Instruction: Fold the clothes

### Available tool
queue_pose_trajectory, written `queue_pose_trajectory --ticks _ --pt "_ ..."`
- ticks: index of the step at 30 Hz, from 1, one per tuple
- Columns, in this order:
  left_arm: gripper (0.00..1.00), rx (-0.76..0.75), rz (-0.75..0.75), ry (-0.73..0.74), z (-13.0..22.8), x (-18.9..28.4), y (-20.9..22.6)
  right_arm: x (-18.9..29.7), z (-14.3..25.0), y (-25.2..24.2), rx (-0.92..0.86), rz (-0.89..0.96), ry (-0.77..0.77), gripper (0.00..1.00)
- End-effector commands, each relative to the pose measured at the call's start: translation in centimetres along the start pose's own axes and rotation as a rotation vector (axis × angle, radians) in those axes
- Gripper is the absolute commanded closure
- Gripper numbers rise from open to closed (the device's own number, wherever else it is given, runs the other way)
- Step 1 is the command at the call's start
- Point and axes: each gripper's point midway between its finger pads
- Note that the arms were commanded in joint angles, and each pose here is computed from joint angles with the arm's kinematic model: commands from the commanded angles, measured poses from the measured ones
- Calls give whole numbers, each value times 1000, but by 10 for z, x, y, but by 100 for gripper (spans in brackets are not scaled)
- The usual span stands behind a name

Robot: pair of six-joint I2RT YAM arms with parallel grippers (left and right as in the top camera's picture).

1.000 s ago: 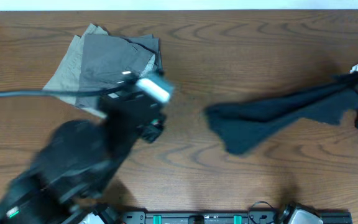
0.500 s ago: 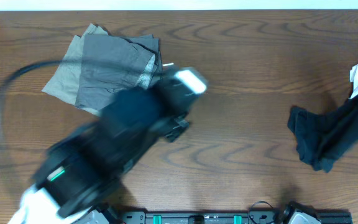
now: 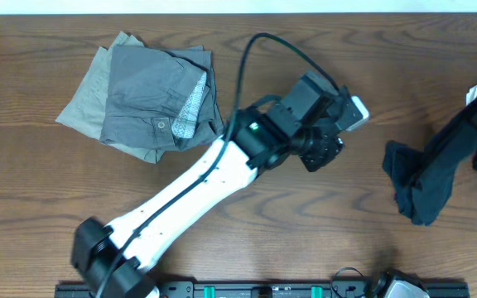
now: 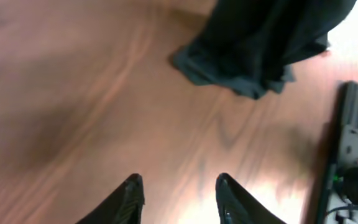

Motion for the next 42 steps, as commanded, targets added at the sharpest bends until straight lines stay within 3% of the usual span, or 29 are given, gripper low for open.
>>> queue_pose_trajectory --ticks 1,7,20,28,42 --pt "59 5 156 -37 -7 -2 -24 6 -7 23 44 -122 -23 99" --pt "54 -5 220 -63 -13 -8 -33 15 -24 59 102 -321 -86 99" --pt "46 -41 244 -77 -18 -11 -50 37 -43 101 142 -555 -152 99" --pt "39 -45 242 -87 -21 -13 -49 43 -48 109 127 -602 -162 99" --pt "40 -46 135 -33 -9 -43 -34 45 -51 122 18 -640 -139 99"
Point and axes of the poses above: each gripper's point midway between its finger pads, its own x axis back along the fingers, its own y axis along the line the jaws close on, z = x × y, and after that the axes turned 1 degree about -x, right-handed
